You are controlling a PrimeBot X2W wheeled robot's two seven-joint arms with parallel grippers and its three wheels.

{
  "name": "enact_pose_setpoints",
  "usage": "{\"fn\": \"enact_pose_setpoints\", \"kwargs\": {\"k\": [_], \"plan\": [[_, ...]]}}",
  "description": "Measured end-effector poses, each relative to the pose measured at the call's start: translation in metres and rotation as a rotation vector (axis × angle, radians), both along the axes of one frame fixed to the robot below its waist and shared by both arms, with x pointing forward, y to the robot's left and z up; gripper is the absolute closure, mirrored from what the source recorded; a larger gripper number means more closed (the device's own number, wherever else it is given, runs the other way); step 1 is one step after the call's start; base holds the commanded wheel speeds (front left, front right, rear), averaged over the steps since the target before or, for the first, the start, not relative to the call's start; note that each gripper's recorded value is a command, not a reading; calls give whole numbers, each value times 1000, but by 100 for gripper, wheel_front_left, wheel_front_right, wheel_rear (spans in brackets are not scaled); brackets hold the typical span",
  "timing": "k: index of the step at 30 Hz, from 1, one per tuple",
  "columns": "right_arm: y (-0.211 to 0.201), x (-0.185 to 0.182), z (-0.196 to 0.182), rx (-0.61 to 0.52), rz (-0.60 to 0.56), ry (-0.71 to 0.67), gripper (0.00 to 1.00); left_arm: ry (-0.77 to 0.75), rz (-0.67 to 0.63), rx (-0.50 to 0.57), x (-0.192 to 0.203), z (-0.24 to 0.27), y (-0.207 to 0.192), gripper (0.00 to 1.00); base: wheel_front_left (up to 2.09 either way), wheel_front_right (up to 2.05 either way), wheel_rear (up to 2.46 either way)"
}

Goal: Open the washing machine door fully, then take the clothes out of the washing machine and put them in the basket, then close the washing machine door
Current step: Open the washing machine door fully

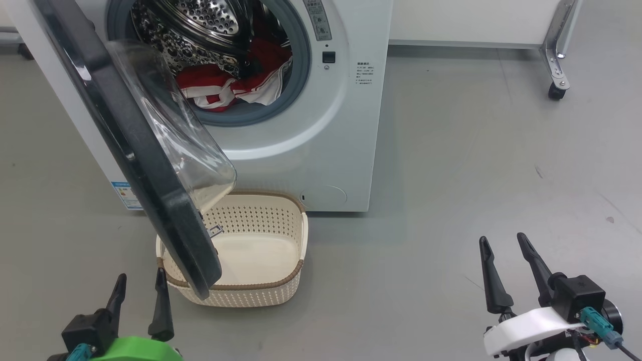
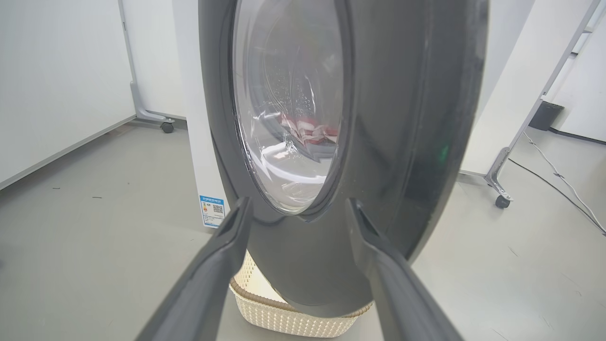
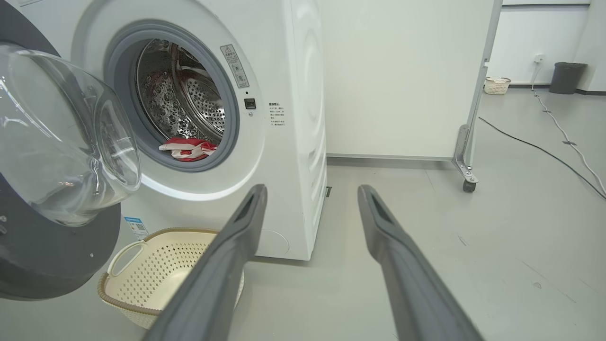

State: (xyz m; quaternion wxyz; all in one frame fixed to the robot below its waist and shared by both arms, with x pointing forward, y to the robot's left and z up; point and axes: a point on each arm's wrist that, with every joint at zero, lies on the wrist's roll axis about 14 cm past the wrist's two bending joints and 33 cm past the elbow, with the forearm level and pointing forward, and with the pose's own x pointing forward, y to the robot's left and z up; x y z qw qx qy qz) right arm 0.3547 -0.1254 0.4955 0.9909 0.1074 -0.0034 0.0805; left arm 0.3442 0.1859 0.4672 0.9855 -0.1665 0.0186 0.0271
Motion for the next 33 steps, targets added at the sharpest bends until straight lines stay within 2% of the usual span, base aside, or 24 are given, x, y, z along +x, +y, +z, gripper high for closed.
{"fn": "enact_pose_setpoints", "kwargs": {"k": [6,7,9,24,28,29,33], "plan": [[1,0,1,-2,8,-5,0,0,2,0,0,0,1,0,0,0,0],[1,0,1,-7,8,-7,0,0,2,0,0,0,1,11,0,0,0],[1,0,1,-10,7,-9,0,-1,-5,-2,0,0,0,100,0,0,0],[3,-3,-2,-5,11,0,0,-62,0,16,6,19,4,100,0,0,0],[2,-3,-3,-8,6,2,0,-148,44,-26,16,46,17,100,0,0,0],[2,-3,-4,-7,11,2,0,-209,61,-33,23,66,23,100,0,0,0],[3,-3,-5,-6,10,6,0,-329,59,-25,34,106,25,100,0,0,0]]}}
